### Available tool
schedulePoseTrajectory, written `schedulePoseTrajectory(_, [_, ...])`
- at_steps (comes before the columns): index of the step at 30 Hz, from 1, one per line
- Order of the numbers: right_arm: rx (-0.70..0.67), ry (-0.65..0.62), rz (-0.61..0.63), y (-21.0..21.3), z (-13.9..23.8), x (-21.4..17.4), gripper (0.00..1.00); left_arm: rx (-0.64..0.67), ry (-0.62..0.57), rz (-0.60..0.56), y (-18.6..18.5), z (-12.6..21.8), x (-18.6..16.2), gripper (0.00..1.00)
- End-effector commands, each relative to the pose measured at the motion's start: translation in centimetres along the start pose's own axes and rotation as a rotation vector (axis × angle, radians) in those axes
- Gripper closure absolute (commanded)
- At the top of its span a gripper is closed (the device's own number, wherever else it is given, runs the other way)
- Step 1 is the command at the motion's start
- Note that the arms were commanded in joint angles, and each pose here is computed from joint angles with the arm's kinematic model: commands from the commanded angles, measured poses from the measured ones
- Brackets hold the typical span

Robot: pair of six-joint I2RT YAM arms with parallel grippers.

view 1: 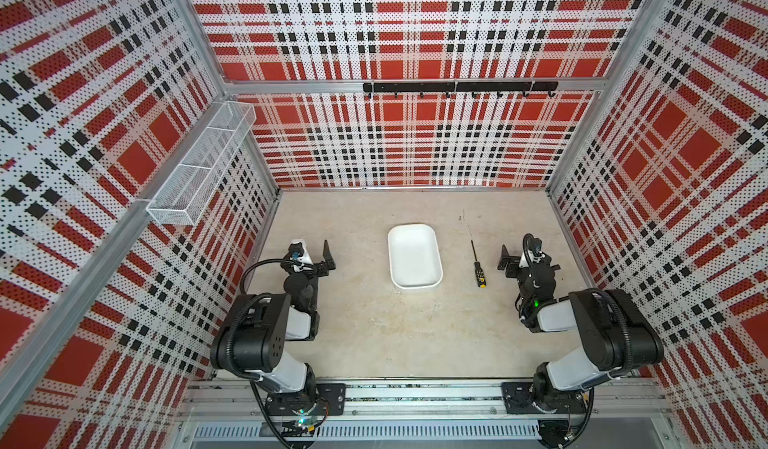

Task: Put the screwdriver in the bin
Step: 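Raise both grippers from rest and move them toward the table centre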

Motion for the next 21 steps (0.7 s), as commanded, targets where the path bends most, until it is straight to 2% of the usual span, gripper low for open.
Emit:
schedulePoseTrajectory(1, [-0.001, -0.025, 0.001, -0.1, -0.3, 0.4, 0.0, 0.0, 0.007, -0.006, 0.2, 0.0, -0.2, 0.02])
schedulePoseTrajectory(7, [-0.012, -0.026, 0.002, -0.2, -0.2, 0.4, 0.0, -0.006, 0.005, -0.008, 0.1, 0.1, -0.1, 0.02])
schedulePoseTrajectory(13, [-0.06, 0.017, -0.007, -0.6, -0.7, 2.4, 0.0, -0.024, 0.119, -0.044, -1.5, -2.8, 2.3, 0.02])
schedulePoseTrajectory(17, [-0.038, 0.124, -0.023, -0.7, -1.2, 5.2, 0.0, -0.114, 0.192, 0.041, -2.9, -4.3, 4.2, 0.02])
schedulePoseTrajectory(21, [0.043, 0.261, -0.078, -0.3, -1.2, 7.9, 0.0, -0.228, 0.318, 0.145, -4.7, -5.3, 4.1, 0.02])
Point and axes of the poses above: each gripper's point midway between its finger pads, its own z axis back along the fingers, its own y axis along the line the jaws close on, x = y × z, the point moved 10 cm from there along z, back along the fingers, and after that the axes turned 9 degrees about z, right-handed, at the moved point
